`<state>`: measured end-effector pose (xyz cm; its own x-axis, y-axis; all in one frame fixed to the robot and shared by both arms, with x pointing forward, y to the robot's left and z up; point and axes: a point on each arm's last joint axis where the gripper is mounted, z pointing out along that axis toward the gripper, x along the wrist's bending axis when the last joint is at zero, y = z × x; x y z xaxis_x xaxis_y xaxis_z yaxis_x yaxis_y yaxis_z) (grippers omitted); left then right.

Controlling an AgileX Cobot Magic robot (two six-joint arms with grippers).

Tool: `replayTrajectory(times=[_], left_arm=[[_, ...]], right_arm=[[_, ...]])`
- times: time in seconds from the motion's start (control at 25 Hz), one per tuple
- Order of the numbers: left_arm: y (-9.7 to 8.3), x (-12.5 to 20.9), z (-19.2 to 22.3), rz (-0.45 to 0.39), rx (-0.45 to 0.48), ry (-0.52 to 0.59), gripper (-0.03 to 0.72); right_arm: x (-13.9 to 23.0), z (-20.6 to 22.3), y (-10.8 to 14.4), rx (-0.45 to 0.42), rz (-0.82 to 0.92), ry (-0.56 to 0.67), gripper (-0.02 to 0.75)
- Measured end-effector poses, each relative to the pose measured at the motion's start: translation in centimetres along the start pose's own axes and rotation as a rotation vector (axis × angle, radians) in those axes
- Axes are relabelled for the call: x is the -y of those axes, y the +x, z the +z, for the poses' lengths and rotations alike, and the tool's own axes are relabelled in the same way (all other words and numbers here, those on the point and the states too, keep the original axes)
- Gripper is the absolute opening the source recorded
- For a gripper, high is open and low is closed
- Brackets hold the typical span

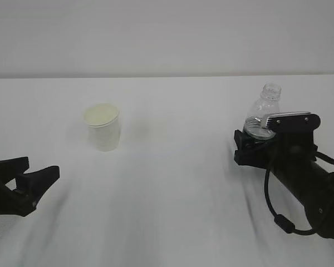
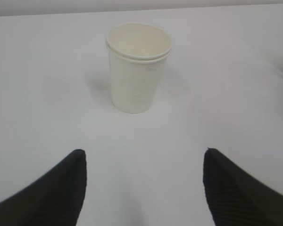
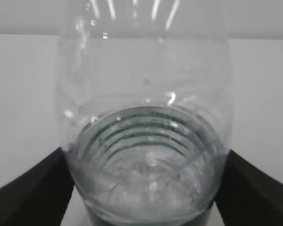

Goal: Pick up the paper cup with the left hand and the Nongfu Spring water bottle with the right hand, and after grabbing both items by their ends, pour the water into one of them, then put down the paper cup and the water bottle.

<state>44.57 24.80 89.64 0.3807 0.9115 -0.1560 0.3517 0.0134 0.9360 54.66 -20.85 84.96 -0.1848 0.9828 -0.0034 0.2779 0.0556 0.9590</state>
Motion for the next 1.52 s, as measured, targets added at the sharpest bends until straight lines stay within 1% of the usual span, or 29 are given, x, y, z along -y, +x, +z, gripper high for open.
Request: replayTrajectory(times=[0.12,0.4,0.72,0.88,1.24,1.36,1.52], left_arm=[[0.0,0.0,0.0,0.000,0.000,0.000,0.557],[0.0,0.0,0.0,0.000,0.000,0.000,0.557],[0.0,0.0,0.0,0.000,0.000,0.000,0.557],[0.0,0.0,0.0,0.000,0.000,0.000,0.557],[0.0,0.0,0.0,0.000,0.000,0.000,0.557],[0.0,0.0,0.0,0.000,0.000,0.000,0.556],[0.0,0.0,0.0,0.000,0.000,0.000,0.556]], right_arm=[[-0.1,0.3,0.0,0.004,0.003,-0.008,0.668],[1.5,0.6,-0.1,0.010,0.001,0.040,0.664],[0.8,1.3,0.0,0.022,0.011,0.006,0.659],[0.7,1.4,-0.2,0.039,0.019,0.002,0.649],[0.5,1.6,-0.2,0.041,0.022,-0.006,0.631],[0.5,1.6,-0.2,0.041,0.022,-0.006,0.616],[0.5,1.6,-0.2,0.041,0.022,-0.006,0.553]])
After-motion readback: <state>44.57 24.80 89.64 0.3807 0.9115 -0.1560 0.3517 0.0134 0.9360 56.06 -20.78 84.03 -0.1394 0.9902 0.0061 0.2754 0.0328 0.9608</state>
